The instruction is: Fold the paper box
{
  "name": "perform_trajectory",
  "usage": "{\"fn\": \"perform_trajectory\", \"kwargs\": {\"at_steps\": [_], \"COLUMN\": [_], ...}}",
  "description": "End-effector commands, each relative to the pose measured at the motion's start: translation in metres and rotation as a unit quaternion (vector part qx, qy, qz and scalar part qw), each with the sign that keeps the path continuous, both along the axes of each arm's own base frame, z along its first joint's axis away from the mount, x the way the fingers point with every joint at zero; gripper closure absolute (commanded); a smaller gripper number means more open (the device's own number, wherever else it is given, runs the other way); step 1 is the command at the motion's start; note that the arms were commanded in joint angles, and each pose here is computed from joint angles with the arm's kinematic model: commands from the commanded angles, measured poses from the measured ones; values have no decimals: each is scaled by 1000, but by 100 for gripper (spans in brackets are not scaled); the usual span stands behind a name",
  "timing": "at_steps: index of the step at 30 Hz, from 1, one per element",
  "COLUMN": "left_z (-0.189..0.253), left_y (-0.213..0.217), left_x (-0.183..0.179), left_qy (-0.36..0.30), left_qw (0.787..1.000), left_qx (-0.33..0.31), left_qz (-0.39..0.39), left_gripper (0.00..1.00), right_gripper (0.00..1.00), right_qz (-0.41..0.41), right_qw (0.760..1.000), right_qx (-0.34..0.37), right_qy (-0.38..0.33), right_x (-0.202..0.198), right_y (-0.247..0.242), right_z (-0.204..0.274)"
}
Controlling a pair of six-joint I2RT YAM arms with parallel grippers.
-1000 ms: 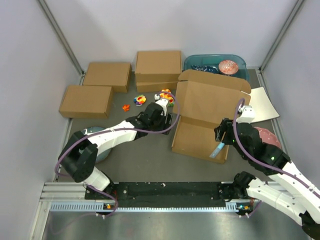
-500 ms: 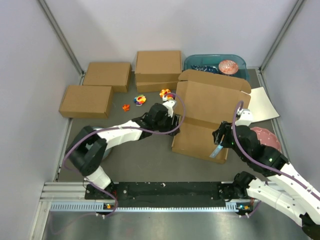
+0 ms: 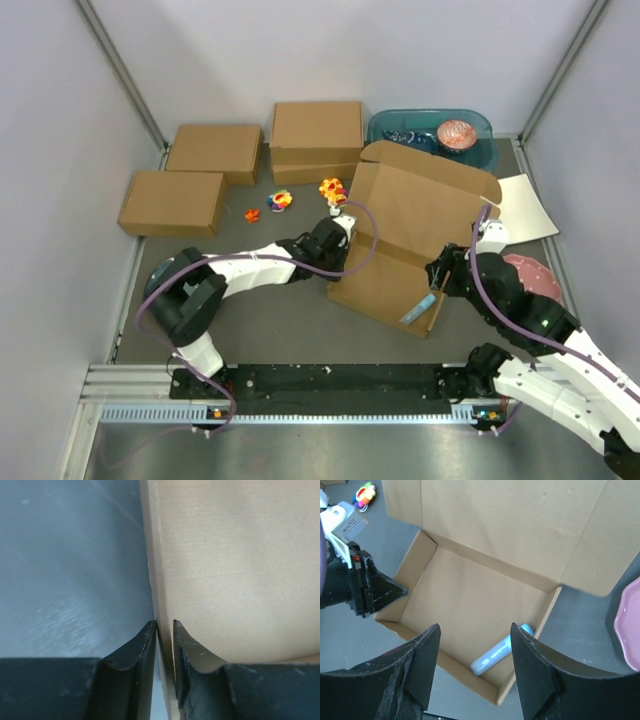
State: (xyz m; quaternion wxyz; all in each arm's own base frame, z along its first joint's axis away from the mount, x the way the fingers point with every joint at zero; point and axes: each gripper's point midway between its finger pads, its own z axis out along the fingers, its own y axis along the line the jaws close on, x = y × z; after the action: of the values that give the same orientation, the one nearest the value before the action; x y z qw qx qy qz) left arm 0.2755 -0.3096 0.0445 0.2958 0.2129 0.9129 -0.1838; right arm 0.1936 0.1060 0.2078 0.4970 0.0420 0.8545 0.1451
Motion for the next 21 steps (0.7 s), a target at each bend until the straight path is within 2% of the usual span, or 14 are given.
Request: {"fn": "perform_trajectory", "kwargs": {"at_steps": [1, 7, 17, 21], "left_z": [12, -1, -21, -21], "left_y": [49, 86, 117, 123], "left_x": [-4, -37, -84, -91], "left_qy": [-29, 2, 26, 25], "left_qw": [996, 992, 984, 981], "left_qx": [73, 89, 47, 26], "left_qz": [39, 87, 171, 193], "left_gripper": [76, 78, 86, 85], "right_gripper": [41, 41, 41, 41], "right_qz": [4, 8, 13, 12], "right_qw": [1000, 1000, 1000, 999], "right_qx": [13, 15, 7, 5], "right_qy": [-3, -2, -16, -29], "right_x": [0, 2, 10, 14], "right_y": [5, 9, 13, 13], "right_z": [-2, -10, 5, 17]}}
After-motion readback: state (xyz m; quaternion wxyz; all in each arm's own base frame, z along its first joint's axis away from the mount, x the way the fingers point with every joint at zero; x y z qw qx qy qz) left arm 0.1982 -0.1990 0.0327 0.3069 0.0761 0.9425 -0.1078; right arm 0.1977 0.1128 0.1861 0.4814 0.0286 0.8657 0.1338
